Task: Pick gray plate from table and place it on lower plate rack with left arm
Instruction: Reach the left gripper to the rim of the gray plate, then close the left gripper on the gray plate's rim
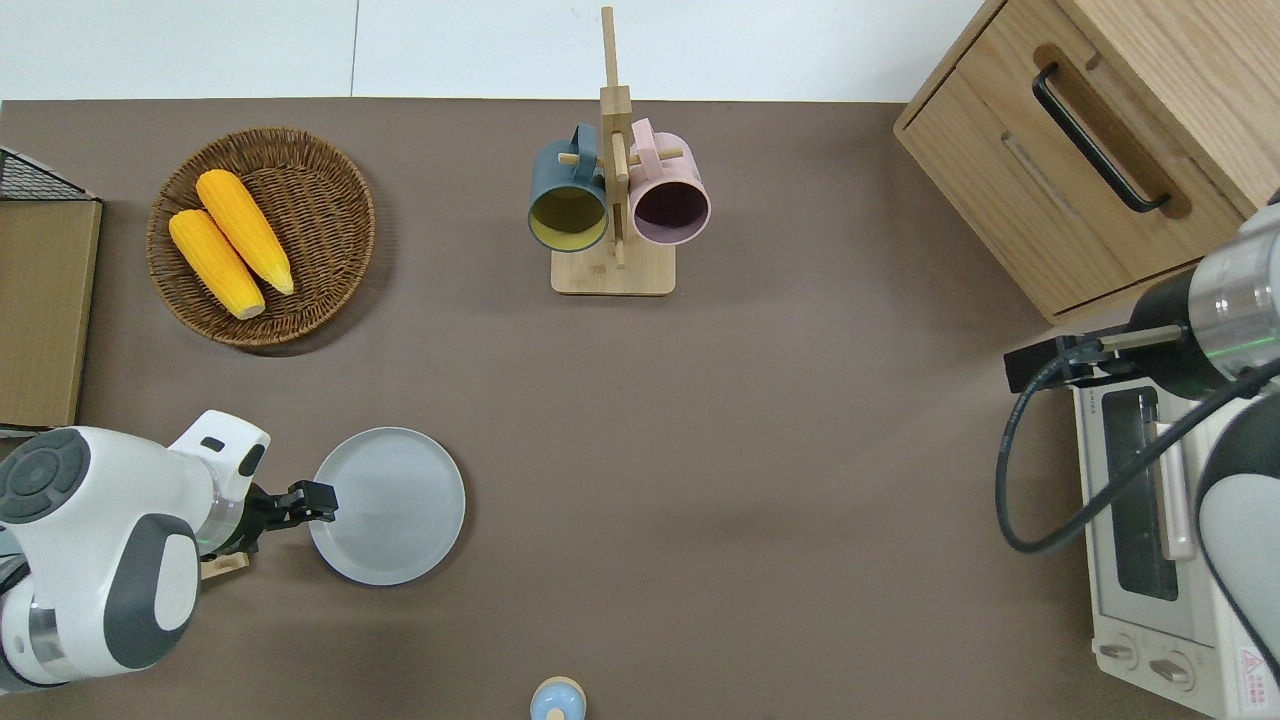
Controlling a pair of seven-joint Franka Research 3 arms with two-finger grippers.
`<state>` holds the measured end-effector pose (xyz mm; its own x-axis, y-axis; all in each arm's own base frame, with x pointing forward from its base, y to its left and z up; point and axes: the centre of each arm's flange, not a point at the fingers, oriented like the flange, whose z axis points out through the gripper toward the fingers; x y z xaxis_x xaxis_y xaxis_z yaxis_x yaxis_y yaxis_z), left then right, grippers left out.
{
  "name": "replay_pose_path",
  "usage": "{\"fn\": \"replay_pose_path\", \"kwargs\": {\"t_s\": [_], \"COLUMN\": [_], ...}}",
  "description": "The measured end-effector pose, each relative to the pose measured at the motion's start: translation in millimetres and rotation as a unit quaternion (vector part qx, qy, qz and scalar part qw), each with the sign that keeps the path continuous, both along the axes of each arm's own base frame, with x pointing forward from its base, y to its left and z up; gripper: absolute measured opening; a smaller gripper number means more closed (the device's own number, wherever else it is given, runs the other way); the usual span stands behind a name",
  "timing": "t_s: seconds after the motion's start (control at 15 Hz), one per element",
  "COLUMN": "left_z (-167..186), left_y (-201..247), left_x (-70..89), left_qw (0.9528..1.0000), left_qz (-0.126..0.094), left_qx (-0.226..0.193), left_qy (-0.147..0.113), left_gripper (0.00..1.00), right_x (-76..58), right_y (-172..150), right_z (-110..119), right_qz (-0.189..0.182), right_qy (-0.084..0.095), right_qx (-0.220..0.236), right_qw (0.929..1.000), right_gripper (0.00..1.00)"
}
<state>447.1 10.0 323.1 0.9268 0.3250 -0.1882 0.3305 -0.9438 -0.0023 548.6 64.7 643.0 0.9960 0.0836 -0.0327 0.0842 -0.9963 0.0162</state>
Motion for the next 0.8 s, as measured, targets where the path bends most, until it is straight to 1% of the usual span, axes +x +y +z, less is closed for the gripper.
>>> {"fn": "replay_pose_path", "kwargs": {"t_s": [0.27,0.47,0.8], "left_z": [-8,-19,-28], "left_y": [-12,-30,-30], "left_x": [-5.0,-2.9,-1.8], "left_qw": [1.0,1.0,0.9999], "left_qz": [0.004,0.009,0.012], "left_qx": [-0.005,0.0,0.0], "left_qy": [0.007,0.001,0.004], "left_gripper": [1.0,1.0,0.99], "right_x": [0.0,0.0,0.0], "right_y": [0,0,0], "right_z": [0,0,0], "right_qz": [0.0,0.0,0.0], "right_qy": [0.0,0.0,0.0], "right_qx": [0.0,0.0,0.0], "right_qw": [1.0,1.0,1.0], "right_gripper": [0.99,0.99,0.99]}}
